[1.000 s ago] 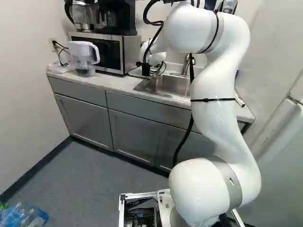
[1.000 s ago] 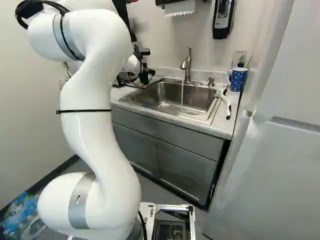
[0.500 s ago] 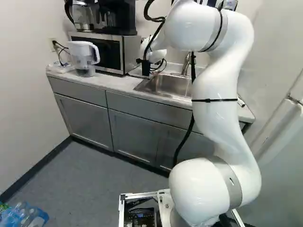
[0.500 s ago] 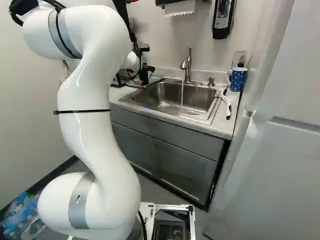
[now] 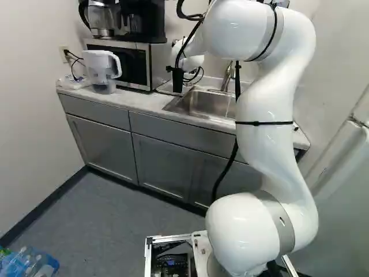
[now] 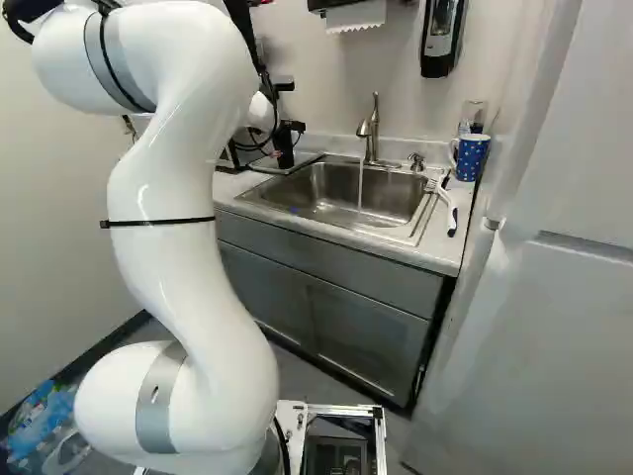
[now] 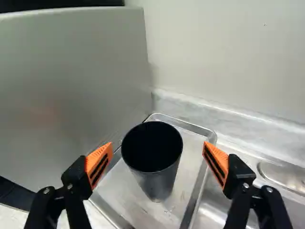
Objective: Rinse the cup and place it in the tray
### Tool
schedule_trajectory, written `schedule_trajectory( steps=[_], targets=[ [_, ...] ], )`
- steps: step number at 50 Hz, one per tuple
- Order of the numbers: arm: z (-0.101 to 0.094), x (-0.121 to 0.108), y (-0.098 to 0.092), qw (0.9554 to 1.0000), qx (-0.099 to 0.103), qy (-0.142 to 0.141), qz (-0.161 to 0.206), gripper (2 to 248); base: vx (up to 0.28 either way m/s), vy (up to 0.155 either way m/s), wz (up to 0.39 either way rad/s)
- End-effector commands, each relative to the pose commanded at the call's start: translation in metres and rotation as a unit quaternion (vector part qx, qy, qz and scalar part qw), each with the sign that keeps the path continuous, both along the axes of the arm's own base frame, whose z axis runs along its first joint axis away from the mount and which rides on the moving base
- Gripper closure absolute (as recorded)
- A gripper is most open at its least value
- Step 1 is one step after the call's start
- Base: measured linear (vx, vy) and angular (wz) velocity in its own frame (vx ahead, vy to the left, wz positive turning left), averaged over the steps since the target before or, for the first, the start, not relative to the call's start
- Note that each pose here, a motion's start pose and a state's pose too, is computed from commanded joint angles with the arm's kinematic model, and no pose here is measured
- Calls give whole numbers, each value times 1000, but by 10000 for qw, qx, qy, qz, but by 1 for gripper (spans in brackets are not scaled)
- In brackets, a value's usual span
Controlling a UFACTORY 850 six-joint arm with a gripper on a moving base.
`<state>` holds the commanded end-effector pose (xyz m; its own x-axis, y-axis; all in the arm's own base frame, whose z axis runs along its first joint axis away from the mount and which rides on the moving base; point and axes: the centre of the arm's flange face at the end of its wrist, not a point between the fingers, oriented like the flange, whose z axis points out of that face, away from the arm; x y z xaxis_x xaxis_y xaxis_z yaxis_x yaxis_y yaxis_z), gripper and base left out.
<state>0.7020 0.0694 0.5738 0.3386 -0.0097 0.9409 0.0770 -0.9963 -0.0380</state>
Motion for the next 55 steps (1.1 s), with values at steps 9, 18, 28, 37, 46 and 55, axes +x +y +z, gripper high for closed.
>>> schedule_trajectory(
  steps=[9,18,28,37,46,55],
  targets=[
    [11,-1,0,10000,8,-83,0,3,0,0,0],
    [21,-3,0,9999,17,-167,0,3,0,0,0],
    [33,-4,0,9997,26,-261,0,3,0,0,0],
    [43,-5,-1,9994,35,-345,0,3,0,0,0],
    [54,-6,-1,9991,43,-430,-3,3,0,0,0],
    [64,-12,-9,9990,43,-448,-58,3,0,0,0]
  ],
)
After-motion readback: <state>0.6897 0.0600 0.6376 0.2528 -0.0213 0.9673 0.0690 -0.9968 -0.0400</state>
